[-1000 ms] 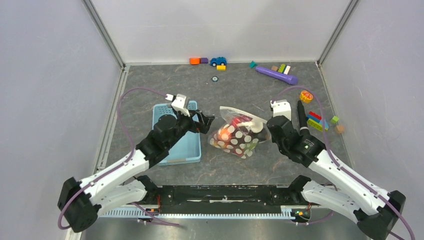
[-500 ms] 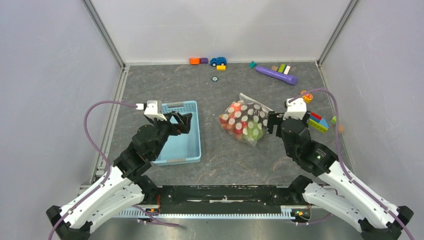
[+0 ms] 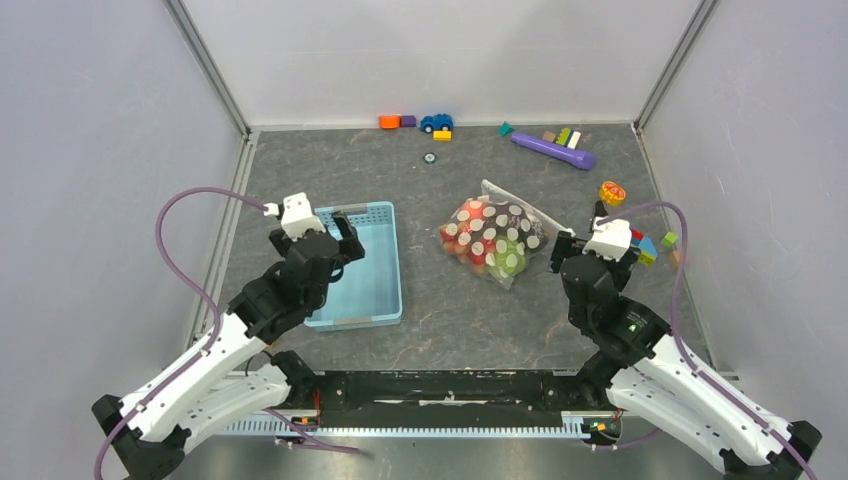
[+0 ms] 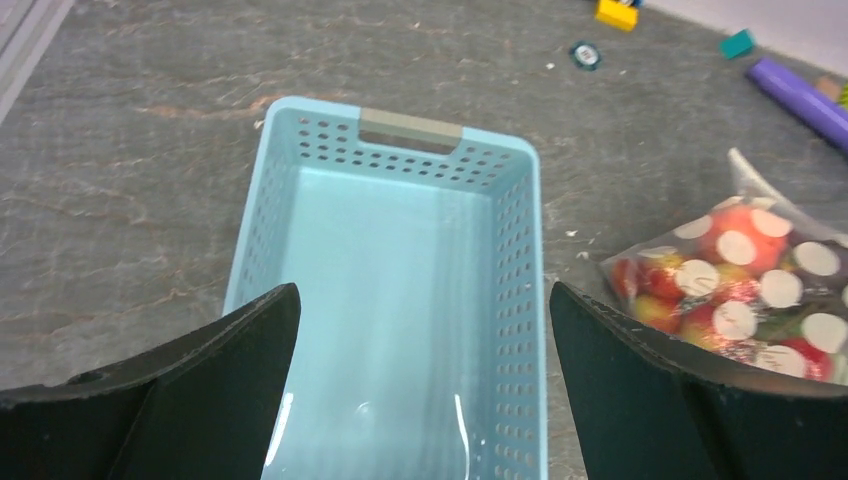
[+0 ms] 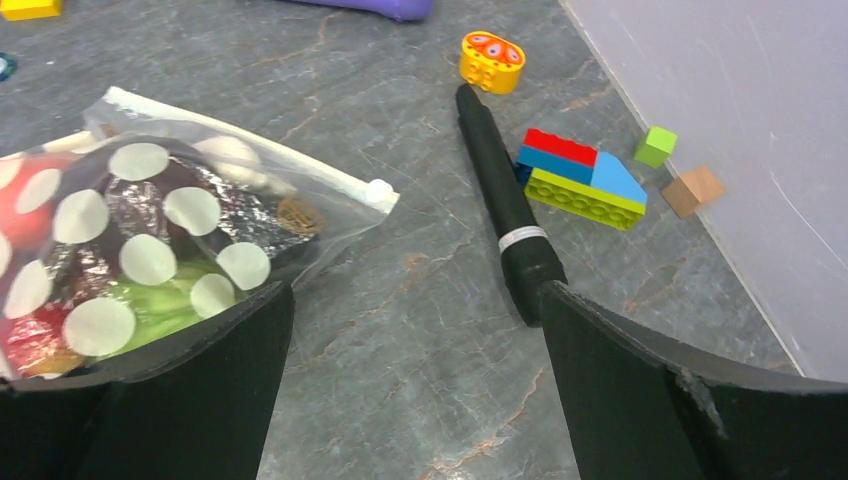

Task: Place the food in the zip-top bag and seal the zipper
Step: Reset both arms

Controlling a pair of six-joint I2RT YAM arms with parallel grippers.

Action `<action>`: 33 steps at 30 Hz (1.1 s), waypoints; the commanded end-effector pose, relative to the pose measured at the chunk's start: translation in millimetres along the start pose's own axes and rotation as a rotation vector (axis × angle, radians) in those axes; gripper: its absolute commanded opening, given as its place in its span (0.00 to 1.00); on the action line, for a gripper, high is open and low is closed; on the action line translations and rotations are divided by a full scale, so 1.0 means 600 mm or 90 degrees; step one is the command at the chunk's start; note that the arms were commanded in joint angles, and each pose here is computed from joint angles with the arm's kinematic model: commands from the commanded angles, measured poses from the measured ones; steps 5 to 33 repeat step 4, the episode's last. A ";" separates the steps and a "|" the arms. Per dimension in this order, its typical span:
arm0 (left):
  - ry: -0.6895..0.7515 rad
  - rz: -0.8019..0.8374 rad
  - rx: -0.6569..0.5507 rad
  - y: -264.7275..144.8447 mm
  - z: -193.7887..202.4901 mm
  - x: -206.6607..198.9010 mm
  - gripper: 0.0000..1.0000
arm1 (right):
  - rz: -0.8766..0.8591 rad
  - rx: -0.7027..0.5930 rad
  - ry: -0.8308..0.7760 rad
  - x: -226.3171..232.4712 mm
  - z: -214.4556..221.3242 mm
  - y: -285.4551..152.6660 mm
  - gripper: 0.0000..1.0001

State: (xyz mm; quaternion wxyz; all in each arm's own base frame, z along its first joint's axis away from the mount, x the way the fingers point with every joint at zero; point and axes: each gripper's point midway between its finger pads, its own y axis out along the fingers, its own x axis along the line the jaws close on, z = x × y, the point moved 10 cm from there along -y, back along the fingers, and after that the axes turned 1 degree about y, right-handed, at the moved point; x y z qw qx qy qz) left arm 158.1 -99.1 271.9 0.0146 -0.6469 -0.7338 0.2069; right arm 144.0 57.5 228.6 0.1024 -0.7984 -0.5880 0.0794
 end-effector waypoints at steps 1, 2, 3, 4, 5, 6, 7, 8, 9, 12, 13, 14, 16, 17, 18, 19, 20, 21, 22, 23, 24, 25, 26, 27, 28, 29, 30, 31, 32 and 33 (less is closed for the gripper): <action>-0.021 -0.051 -0.013 -0.003 -0.015 0.006 1.00 | 0.068 -0.026 0.035 -0.010 0.009 0.007 0.98; -0.020 -0.052 -0.013 -0.003 -0.015 0.006 1.00 | 0.074 -0.027 0.035 -0.010 0.013 0.008 0.98; -0.021 -0.052 -0.013 -0.002 -0.015 0.005 1.00 | 0.075 -0.026 0.033 -0.010 0.014 0.008 0.98; -0.020 -0.054 -0.014 -0.002 -0.016 0.005 1.00 | 0.076 -0.026 0.033 -0.010 0.015 0.008 0.98; -0.020 -0.054 -0.014 -0.002 -0.016 0.005 1.00 | 0.076 -0.026 0.033 -0.010 0.015 0.008 0.98; -0.020 -0.054 -0.014 -0.002 -0.016 0.005 1.00 | 0.076 -0.026 0.033 -0.010 0.015 0.008 0.98; -0.020 -0.054 -0.014 -0.002 -0.016 0.005 1.00 | 0.076 -0.026 0.033 -0.010 0.015 0.008 0.98; -0.020 -0.054 -0.014 -0.002 -0.016 0.005 1.00 | 0.076 -0.026 0.033 -0.010 0.015 0.008 0.98; -0.020 -0.054 -0.014 -0.002 -0.016 0.005 1.00 | 0.076 -0.026 0.033 -0.010 0.015 0.008 0.98; -0.020 -0.054 -0.014 -0.002 -0.016 0.005 1.00 | 0.076 -0.026 0.033 -0.010 0.015 0.008 0.98; -0.020 -0.054 -0.014 -0.002 -0.016 0.005 1.00 | 0.076 -0.026 0.033 -0.010 0.015 0.008 0.98; -0.020 -0.054 -0.014 -0.002 -0.016 0.005 1.00 | 0.076 -0.026 0.033 -0.010 0.015 0.008 0.98; -0.020 -0.054 -0.014 -0.002 -0.016 0.005 1.00 | 0.076 -0.026 0.033 -0.010 0.015 0.008 0.98; -0.020 -0.054 -0.014 -0.002 -0.016 0.005 1.00 | 0.076 -0.026 0.033 -0.010 0.015 0.008 0.98; -0.020 -0.054 -0.014 -0.002 -0.016 0.005 1.00 | 0.076 -0.026 0.033 -0.010 0.015 0.008 0.98; -0.020 -0.054 -0.014 -0.002 -0.016 0.005 1.00 | 0.076 -0.026 0.033 -0.010 0.015 0.008 0.98; -0.020 -0.054 -0.014 -0.002 -0.016 0.005 1.00 | 0.076 -0.026 0.033 -0.010 0.015 0.008 0.98; -0.020 -0.054 -0.014 -0.002 -0.016 0.005 1.00 | 0.076 -0.026 0.033 -0.010 0.015 0.008 0.98; -0.020 -0.054 -0.014 -0.002 -0.016 0.005 1.00 | 0.076 -0.026 0.033 -0.010 0.015 0.008 0.98; -0.020 -0.054 -0.014 -0.002 -0.016 0.005 1.00 | 0.076 -0.026 0.033 -0.010 0.015 0.008 0.98; -0.020 -0.054 -0.014 -0.002 -0.016 0.005 1.00 | 0.076 -0.026 0.033 -0.010 0.015 0.008 0.98; -0.020 -0.054 -0.014 -0.002 -0.016 0.005 1.00 | 0.076 -0.026 0.033 -0.010 0.015 0.008 0.98; -0.020 -0.054 -0.014 -0.002 -0.016 0.005 1.00 | 0.076 -0.026 0.033 -0.010 0.015 0.008 0.98; -0.020 -0.054 -0.014 -0.002 -0.016 0.005 1.00 | 0.076 -0.026 0.033 -0.010 0.015 0.008 0.98; -0.020 -0.054 -0.014 -0.002 -0.016 0.005 1.00 | 0.076 -0.026 0.033 -0.010 0.015 0.008 0.98; -0.020 -0.054 -0.014 -0.002 -0.016 0.005 1.00 | 0.076 -0.026 0.033 -0.010 0.015 0.008 0.98; -0.020 -0.054 -0.014 -0.002 -0.016 0.005 1.00 | 0.076 -0.026 0.033 -0.010 0.015 0.008 0.98; -0.020 -0.054 -0.014 -0.002 -0.016 0.005 1.00 | 0.076 -0.026 0.033 -0.010 0.015 0.008 0.98; -0.020 -0.054 -0.014 -0.002 -0.016 0.005 1.00 | 0.076 -0.026 0.033 -0.010 0.015 0.008 0.98; -0.020 -0.054 -0.014 -0.002 -0.016 0.005 1.00 | 0.076 -0.026 0.033 -0.010 0.015 0.008 0.98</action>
